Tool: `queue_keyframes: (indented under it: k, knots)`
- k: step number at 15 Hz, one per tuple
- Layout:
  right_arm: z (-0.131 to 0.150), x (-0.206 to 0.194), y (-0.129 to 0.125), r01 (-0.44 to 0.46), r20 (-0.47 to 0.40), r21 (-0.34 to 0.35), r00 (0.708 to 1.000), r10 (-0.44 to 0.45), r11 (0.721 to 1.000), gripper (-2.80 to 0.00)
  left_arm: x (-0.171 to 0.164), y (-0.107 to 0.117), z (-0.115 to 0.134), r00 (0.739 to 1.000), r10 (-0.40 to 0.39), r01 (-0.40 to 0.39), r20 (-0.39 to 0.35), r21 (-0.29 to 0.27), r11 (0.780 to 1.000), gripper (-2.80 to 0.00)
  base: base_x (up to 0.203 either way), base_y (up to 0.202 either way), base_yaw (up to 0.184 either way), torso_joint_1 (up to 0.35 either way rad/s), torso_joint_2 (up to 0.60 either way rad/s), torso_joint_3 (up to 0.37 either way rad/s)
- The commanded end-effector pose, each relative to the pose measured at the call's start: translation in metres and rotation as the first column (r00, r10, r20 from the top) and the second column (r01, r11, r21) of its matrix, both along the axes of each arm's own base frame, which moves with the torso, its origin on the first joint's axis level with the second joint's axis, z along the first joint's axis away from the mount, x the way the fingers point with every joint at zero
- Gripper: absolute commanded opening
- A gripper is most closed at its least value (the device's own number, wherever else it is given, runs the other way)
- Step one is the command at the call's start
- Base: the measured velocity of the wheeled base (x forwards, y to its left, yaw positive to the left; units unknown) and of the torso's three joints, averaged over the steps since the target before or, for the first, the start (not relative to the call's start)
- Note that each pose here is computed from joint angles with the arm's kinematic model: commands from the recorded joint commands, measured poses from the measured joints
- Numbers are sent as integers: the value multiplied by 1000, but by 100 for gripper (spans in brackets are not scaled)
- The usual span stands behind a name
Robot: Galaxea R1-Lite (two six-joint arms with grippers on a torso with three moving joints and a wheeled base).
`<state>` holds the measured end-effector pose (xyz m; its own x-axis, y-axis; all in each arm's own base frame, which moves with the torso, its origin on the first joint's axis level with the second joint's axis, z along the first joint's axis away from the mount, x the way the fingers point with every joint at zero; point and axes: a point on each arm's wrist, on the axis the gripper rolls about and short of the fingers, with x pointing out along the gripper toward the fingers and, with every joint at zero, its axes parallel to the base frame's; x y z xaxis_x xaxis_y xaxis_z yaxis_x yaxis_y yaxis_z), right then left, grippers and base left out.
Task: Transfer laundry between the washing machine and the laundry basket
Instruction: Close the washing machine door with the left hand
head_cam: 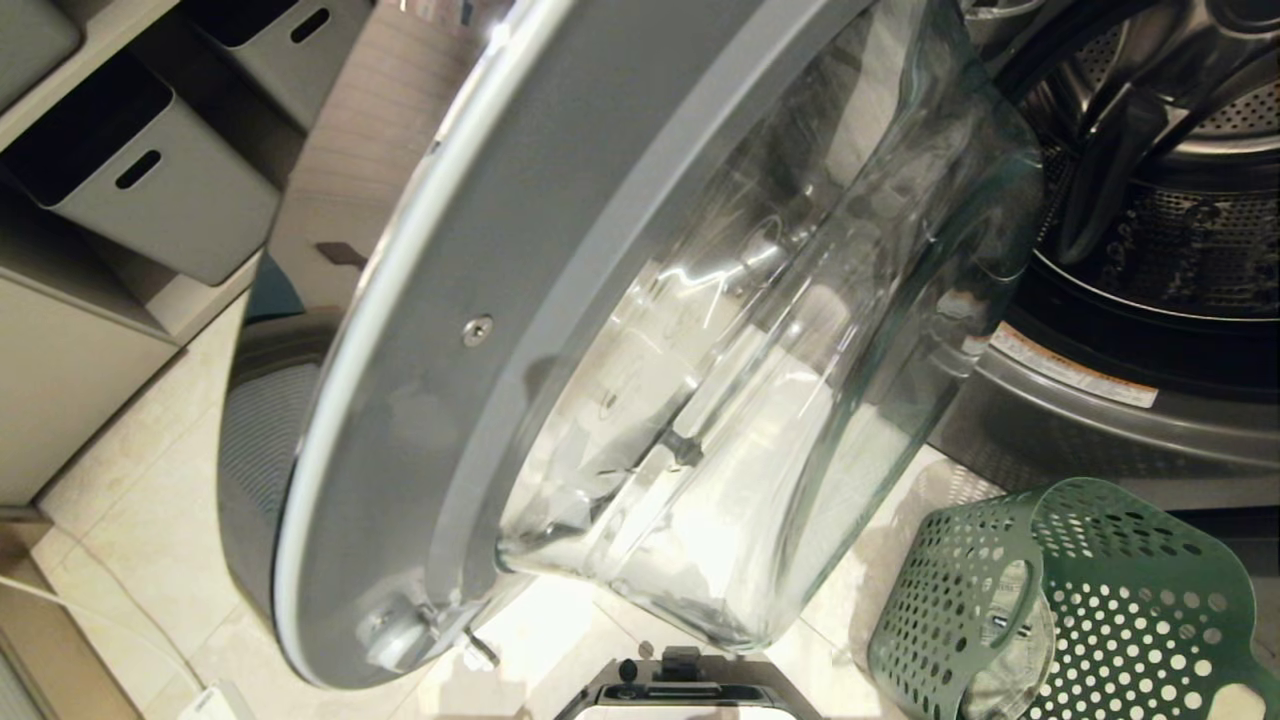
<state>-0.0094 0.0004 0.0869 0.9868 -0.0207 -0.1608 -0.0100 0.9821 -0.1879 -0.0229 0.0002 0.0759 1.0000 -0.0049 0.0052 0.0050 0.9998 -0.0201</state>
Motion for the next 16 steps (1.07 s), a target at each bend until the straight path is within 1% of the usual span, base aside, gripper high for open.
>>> queue_keyframes:
  k: [1,2,4,5,7,10,12,16]
  knots:
    - [-9,-12,1,-41,166,-6,985,42,999,-280,0,0,0,1000,0,0,-2,-1,1000,-280,0,0,0,0,0,0]
    - [-11,-14,1,-63,165,1,984,62,998,-280,0,0,0,1000,0,0,-2,-1,1000,-280,0,0,0,0,0,0]
    - [-12,-13,1,-56,150,54,987,47,997,-280,0,0,0,1000,0,0,-2,0,1000,-280,0,0,0,0,0,0]
    - [-12,-13,1,-55,150,64,988,45,996,-280,0,0,0,1000,0,0,-2,-1,1000,-280,0,0,0,0,0,0]
    - [-12,-13,1,-55,150,54,988,47,997,-280,0,0,0,1000,0,0,-2,-1,1000,-280,0,0,0,0,0,0]
    - [-12,-13,1,-47,150,66,988,37,997,-280,0,0,0,1000,0,0,-2,-1,1000,-280,0,0,0,0,0,0]
    - [-12,-13,1,-49,151,57,988,40,997,-280,0,0,0,1000,0,0,-2,0,1000,-280,0,0,0,0,0,0]
    - [-12,-13,1,-48,151,63,988,38,997,-280,0,0,0,1000,0,0,-2,0,1000,-280,0,0,0,0,0,0]
